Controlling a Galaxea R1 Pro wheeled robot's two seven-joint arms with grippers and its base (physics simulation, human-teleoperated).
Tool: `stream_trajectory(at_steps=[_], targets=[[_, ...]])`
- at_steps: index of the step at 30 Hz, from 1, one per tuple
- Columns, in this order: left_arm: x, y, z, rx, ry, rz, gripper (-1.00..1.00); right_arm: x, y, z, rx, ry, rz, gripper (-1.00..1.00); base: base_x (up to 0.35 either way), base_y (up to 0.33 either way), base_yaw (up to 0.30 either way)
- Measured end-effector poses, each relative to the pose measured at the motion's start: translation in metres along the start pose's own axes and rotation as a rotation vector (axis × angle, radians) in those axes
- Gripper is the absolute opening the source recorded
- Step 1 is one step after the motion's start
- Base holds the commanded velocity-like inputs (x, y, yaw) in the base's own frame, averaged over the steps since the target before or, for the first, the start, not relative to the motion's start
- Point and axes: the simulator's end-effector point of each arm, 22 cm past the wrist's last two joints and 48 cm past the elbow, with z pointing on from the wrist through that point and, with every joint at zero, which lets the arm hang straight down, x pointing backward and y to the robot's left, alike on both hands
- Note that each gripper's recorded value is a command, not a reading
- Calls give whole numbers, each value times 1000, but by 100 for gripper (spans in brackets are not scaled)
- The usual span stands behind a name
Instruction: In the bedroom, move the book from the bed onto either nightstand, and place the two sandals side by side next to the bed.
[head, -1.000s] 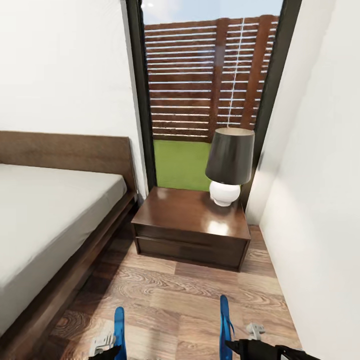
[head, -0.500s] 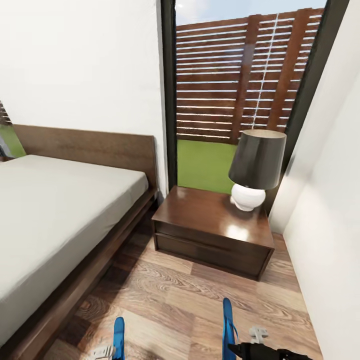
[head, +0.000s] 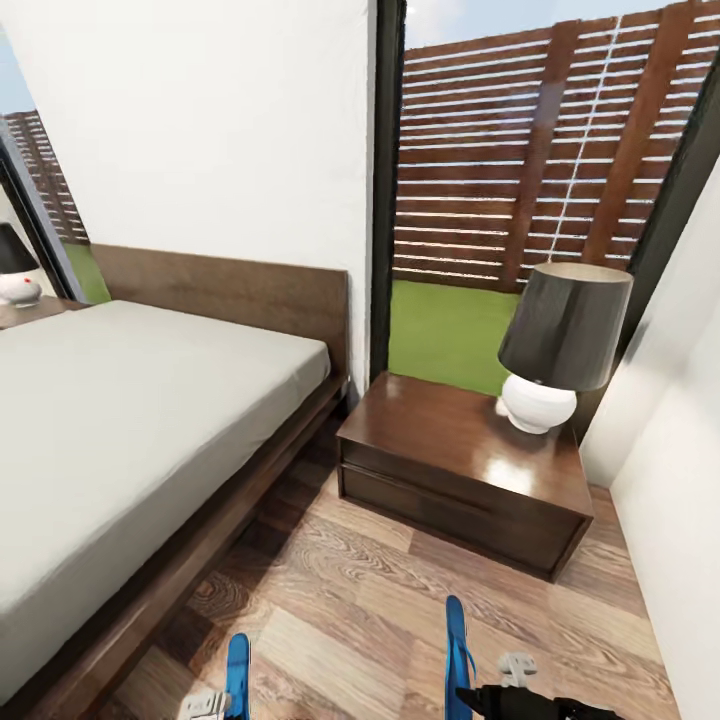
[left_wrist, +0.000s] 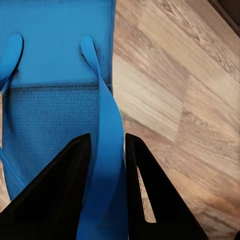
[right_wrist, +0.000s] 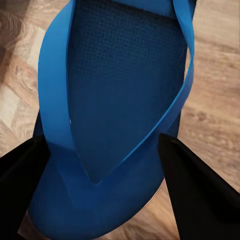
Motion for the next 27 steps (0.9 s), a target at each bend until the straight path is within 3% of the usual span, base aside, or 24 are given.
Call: stream_trajectory(at_steps=[27], targets=[[1, -1, 1, 2, 2, 1, -100, 0, 0, 0, 0, 1, -1, -100, -5, 0, 261]])
